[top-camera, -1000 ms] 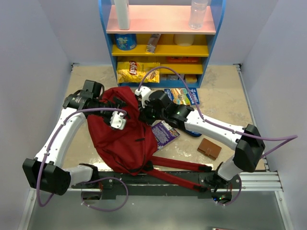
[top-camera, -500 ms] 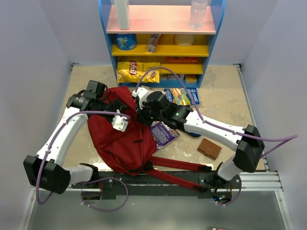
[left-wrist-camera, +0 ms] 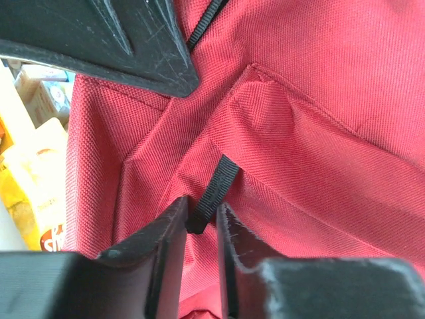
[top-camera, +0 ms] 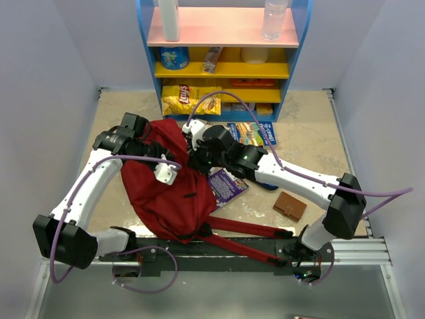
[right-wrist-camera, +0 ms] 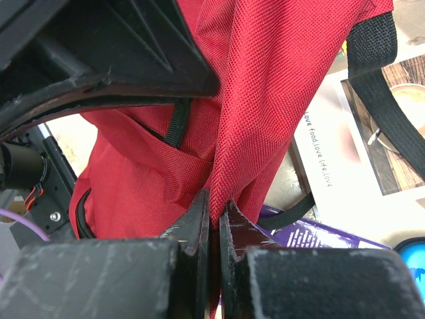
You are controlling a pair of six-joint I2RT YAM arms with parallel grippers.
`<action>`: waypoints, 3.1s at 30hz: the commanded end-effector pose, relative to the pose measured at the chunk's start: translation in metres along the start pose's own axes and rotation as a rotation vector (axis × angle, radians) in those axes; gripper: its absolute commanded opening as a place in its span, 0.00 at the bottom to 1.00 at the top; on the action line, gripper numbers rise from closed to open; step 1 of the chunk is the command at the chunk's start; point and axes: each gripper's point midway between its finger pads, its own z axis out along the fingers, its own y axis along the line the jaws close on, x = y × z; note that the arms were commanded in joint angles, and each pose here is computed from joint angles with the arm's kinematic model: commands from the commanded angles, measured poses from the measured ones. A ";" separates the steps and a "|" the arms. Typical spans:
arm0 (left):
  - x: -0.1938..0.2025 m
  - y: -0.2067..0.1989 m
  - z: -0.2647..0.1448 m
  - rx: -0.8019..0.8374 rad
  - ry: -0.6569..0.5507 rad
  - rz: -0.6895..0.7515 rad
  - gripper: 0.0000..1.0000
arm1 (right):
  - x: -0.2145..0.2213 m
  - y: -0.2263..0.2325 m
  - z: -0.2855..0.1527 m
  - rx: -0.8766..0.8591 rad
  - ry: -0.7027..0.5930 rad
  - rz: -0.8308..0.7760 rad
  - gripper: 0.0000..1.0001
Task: Pack the student bag
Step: Unzip the student bag at the center of the board.
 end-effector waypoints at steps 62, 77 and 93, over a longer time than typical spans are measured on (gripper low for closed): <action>0.007 -0.005 0.020 -0.233 -0.013 -0.250 0.00 | 0.009 -0.014 0.002 0.121 -0.245 0.410 0.66; 0.005 -0.007 0.021 -0.213 -0.017 -0.236 0.00 | 0.008 -0.027 0.024 0.180 -0.222 0.277 0.48; 0.003 -0.009 0.022 -0.199 -0.030 -0.239 0.00 | 0.016 -0.037 0.029 0.230 -0.210 0.255 0.00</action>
